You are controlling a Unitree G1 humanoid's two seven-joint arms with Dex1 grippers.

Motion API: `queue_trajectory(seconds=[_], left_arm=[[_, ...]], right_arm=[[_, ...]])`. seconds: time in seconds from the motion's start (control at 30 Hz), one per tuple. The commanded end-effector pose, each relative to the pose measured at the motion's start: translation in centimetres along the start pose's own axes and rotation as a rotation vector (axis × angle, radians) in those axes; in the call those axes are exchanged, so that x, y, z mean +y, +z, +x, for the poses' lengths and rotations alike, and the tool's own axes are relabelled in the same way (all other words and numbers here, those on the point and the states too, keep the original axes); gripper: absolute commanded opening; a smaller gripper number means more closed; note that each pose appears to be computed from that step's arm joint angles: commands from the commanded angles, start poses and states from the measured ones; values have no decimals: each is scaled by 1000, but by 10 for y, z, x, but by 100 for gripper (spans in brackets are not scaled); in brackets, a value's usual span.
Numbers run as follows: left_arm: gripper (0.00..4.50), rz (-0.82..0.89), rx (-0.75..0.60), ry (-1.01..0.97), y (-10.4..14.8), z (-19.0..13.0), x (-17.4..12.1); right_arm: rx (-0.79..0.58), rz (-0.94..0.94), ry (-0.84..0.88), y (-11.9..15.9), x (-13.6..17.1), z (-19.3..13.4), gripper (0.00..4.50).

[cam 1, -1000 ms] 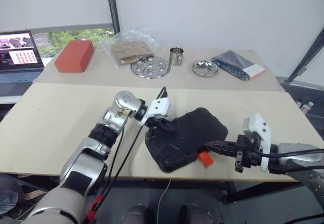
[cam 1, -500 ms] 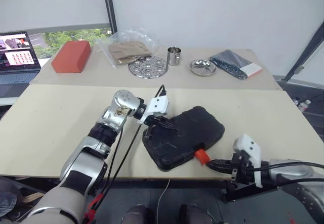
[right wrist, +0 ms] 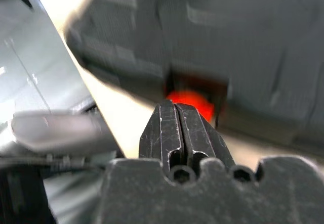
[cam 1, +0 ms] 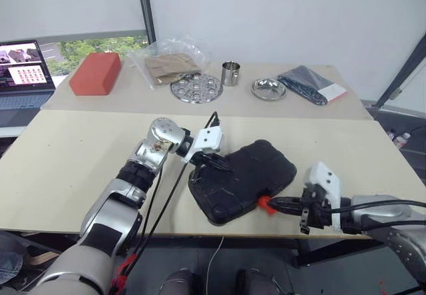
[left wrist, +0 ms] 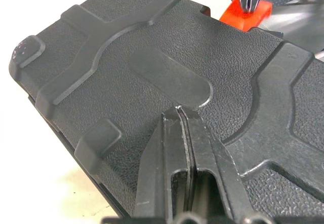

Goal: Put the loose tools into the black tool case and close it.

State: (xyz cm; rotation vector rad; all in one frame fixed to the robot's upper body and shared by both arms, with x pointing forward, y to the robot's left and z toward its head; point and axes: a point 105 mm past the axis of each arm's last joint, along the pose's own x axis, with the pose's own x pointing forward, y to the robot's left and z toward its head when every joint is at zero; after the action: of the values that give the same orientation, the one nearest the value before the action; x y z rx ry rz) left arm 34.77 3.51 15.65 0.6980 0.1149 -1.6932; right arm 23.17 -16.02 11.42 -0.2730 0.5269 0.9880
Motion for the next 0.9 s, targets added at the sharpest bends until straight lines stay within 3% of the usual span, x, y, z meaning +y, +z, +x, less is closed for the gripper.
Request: queue_trajectory(seconds=[0.03,0.37,0.7,0.9], left_arm=[[2,-14,42,-6,-7,0,-1],[2,-11,42,-3,-7,0,0],[2,-7,40,-4,-5,0,0],[2,-10,43,-1,-6,-1,-1]], right_arm=[[14,-46,-18,-4,-3,-1,0],[-231,-12,72,56,3,-16,0],[-28,-109,20,33,-12,9,0],[53,-161,27,21,-10,7,0]])
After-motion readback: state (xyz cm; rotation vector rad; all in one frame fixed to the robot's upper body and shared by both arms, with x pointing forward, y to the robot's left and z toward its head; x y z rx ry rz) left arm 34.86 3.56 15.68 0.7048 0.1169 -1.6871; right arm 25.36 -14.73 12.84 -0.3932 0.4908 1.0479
